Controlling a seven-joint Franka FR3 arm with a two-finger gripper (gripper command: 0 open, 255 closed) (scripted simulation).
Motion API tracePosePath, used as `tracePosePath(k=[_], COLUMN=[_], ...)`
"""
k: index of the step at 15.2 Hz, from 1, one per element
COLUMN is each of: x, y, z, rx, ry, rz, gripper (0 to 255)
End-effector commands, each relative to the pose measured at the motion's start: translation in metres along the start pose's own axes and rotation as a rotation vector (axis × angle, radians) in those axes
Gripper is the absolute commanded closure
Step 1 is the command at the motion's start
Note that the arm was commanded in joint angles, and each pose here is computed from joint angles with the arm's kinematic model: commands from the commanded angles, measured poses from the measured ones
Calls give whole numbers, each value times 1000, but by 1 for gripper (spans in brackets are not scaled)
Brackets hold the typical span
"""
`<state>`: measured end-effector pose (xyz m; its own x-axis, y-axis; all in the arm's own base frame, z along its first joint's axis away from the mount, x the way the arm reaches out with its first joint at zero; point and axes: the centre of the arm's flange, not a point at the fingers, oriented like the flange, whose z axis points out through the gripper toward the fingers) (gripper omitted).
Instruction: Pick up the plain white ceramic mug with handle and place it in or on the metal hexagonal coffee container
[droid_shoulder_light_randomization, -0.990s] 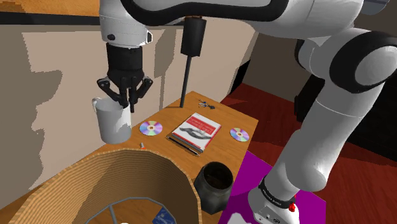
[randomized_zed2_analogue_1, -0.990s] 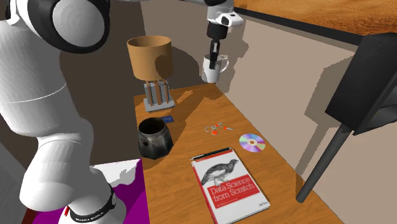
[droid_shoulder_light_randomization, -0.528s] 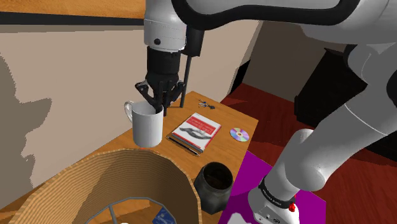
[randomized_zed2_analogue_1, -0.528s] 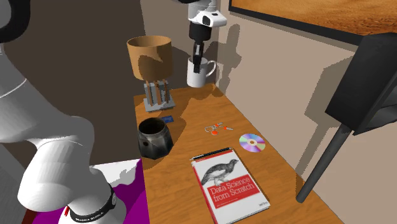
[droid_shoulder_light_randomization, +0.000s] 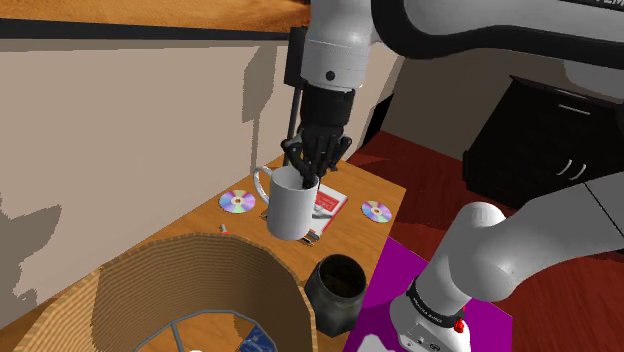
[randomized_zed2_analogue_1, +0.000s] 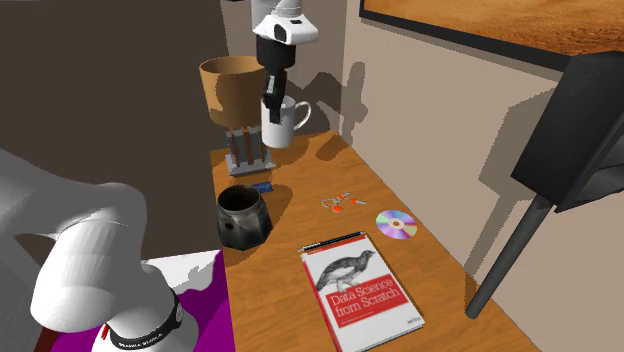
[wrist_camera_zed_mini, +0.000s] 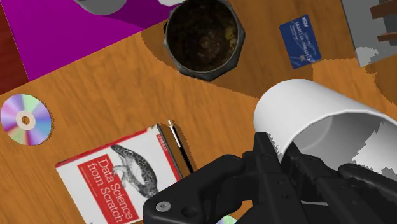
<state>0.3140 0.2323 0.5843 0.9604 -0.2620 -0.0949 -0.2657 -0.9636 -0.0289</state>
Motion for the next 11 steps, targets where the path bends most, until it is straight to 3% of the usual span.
tracePosePath(k=[1,8,11], x=[-18,-78,-77], y=[24,93,94], z=[2,-4,12], rx=[1,1,1], ry=[-2,-2,-2], rz=[0,0,0], gripper=[255,255,255])
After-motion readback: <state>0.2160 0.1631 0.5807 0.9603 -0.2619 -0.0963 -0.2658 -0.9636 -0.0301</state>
